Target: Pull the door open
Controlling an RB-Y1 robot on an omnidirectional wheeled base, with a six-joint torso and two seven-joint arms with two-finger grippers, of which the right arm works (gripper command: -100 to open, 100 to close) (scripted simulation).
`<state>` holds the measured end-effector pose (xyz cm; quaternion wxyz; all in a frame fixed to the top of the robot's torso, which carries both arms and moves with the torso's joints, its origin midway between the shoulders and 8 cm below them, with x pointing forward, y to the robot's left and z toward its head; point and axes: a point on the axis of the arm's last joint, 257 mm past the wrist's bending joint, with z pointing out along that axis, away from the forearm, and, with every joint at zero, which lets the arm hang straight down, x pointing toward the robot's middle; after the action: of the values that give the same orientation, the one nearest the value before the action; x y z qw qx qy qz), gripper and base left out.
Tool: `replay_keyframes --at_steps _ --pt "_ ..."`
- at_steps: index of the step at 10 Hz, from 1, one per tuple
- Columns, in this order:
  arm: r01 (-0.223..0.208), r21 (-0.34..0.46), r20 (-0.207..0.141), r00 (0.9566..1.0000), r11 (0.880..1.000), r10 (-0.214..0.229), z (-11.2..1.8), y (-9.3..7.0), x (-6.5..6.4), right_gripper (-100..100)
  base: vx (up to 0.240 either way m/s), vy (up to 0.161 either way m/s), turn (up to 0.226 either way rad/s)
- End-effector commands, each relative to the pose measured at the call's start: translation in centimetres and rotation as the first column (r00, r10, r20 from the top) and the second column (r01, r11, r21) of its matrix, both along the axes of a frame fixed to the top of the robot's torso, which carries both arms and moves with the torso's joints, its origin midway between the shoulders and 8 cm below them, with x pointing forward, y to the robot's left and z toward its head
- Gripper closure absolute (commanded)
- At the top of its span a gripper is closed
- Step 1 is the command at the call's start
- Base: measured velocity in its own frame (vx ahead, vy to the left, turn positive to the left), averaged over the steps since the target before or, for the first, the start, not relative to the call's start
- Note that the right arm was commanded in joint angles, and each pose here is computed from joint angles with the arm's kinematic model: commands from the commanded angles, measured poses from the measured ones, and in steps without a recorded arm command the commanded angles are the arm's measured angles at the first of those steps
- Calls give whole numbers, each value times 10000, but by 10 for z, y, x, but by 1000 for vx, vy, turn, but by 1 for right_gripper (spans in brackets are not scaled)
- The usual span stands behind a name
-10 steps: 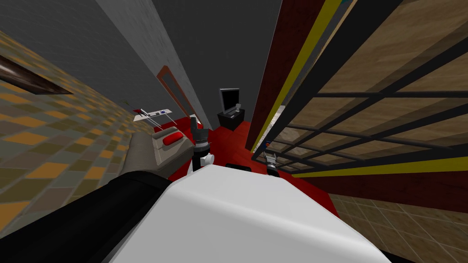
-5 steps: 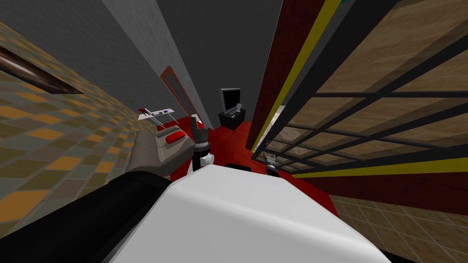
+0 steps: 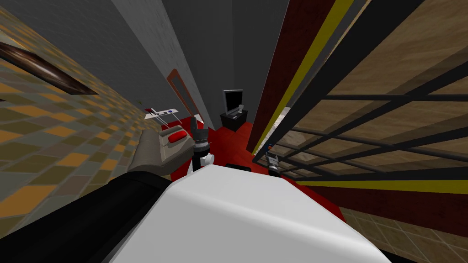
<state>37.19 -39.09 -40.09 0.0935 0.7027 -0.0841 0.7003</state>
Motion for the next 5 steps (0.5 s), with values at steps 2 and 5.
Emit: replay_keyframes --at_steps 2,5 --pt "266 16 23 9996 9996 -267 0 -19 -5 -100 196 0 95" --pt "539 16 40 9985 9985 -539 1 -38 -12 -100 139 -34 87"
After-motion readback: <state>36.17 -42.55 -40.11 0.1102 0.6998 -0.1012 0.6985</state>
